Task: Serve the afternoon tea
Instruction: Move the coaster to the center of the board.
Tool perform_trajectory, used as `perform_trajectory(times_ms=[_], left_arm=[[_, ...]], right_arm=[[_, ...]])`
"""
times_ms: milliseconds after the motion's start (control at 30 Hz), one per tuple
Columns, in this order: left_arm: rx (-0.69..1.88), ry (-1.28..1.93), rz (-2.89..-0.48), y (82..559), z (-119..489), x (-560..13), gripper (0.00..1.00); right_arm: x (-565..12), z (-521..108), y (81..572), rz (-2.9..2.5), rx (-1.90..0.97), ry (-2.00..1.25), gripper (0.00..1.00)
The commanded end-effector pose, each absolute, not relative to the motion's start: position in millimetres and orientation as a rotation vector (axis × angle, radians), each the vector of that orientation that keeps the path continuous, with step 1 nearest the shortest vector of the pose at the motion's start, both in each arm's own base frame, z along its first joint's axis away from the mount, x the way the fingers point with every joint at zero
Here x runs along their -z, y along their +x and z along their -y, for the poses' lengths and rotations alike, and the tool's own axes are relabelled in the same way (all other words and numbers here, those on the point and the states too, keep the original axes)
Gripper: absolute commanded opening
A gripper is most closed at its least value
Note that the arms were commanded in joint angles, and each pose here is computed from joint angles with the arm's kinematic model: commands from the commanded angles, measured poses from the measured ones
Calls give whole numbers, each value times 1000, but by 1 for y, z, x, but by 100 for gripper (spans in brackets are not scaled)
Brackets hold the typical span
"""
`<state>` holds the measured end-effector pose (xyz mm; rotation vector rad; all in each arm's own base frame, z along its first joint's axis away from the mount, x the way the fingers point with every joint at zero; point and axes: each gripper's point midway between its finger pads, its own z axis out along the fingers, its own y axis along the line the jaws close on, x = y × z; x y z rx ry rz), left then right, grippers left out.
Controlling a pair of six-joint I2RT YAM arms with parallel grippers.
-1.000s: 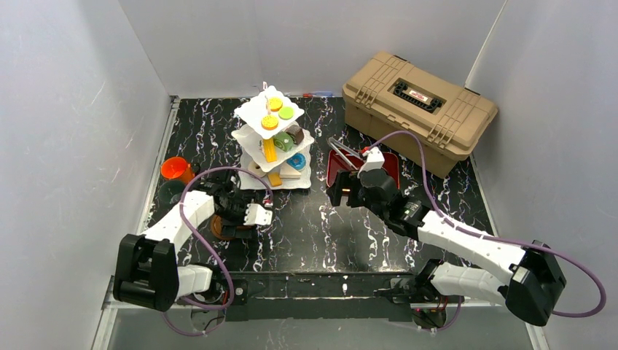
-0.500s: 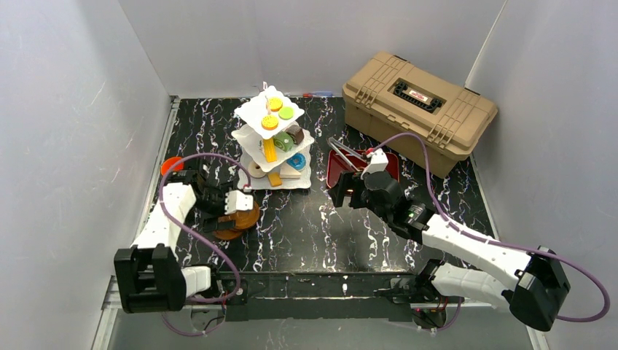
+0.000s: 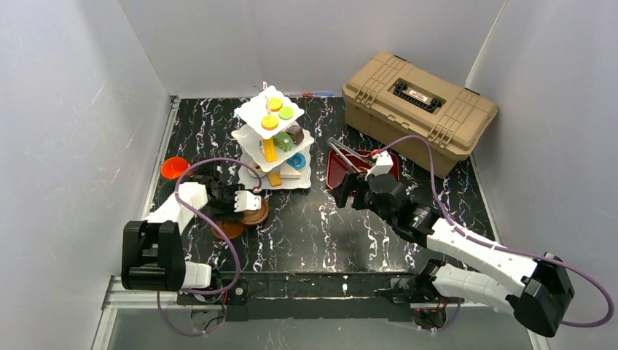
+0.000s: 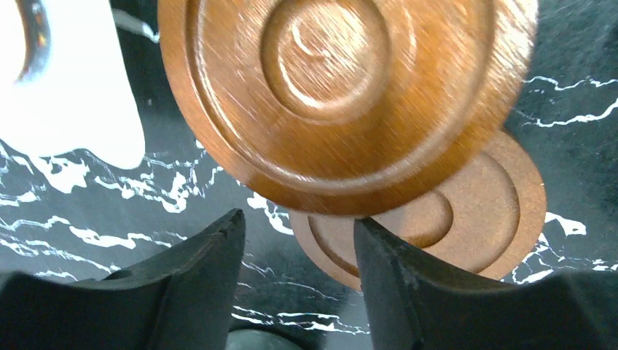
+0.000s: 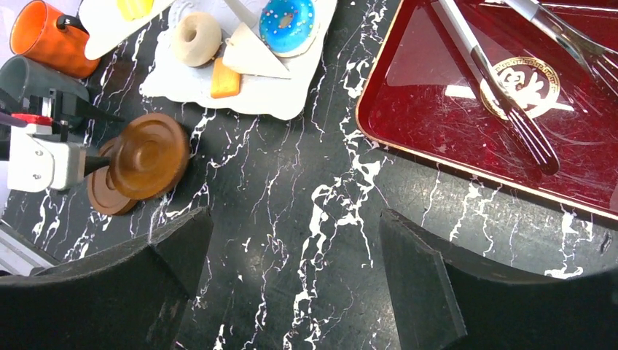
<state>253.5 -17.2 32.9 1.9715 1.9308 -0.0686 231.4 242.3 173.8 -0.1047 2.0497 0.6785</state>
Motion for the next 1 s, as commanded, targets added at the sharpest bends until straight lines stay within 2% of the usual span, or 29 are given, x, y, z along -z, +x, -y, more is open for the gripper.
perform_trajectory(times_ms=[0,200,600,800,967], left_arm=[[105,2058,-1853,252,41,-26,52],[153,2214,-1697,234,78,-22,50],[223,2430,-1579,212,117,-22,52],[291,2377,-1639,198,120,-53,56],[330,2266,-1772,197,125,-65,58]], right_arm=[[-181,-242,232,-2013,-711,-63,91],[-181,-237,231,-2011,-702,-41,91],[-179,-228,228,-2008,-693,-14,91],[-175,-227,227,-2012,-688,-14,91],[-163,-240,232,-2025,-706,-38,84]])
